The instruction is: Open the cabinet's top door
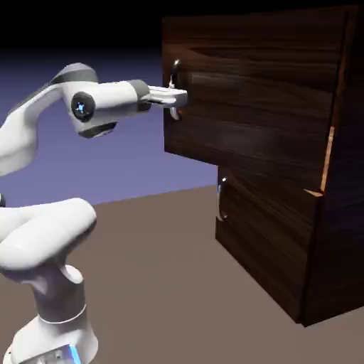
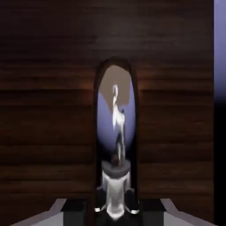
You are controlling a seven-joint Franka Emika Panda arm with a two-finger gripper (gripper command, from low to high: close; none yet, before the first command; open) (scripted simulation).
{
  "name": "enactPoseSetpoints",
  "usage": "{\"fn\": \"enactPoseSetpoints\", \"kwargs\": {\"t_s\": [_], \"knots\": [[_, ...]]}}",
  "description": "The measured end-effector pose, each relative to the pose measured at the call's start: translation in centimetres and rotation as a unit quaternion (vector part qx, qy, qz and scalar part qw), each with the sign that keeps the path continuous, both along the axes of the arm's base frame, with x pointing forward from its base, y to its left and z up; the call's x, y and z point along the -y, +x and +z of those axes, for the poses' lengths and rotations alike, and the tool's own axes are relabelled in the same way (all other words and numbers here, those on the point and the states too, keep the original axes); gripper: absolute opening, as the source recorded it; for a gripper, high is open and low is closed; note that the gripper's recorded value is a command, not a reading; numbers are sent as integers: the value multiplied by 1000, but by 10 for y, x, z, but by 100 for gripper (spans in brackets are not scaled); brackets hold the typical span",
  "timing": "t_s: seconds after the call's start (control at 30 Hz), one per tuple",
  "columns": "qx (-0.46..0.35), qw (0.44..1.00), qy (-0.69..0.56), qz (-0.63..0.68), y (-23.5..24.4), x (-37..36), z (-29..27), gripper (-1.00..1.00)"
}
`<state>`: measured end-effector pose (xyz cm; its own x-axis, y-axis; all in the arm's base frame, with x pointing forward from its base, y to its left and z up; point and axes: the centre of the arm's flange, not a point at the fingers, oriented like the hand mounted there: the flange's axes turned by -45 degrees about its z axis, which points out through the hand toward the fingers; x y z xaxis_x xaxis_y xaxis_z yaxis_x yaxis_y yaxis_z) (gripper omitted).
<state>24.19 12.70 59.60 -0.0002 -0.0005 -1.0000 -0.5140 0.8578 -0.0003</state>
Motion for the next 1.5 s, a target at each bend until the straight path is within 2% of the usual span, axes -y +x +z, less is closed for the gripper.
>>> {"fn": "enactPoseSetpoints", "kwargs": {"t_s": [0.57,0.87,1.5], "knots": [[0,993,0,118,-57,88,0,-100],[0,979,0,201,-85,158,0,-100],[0,929,0,371,-102,314,0,-100]]}}
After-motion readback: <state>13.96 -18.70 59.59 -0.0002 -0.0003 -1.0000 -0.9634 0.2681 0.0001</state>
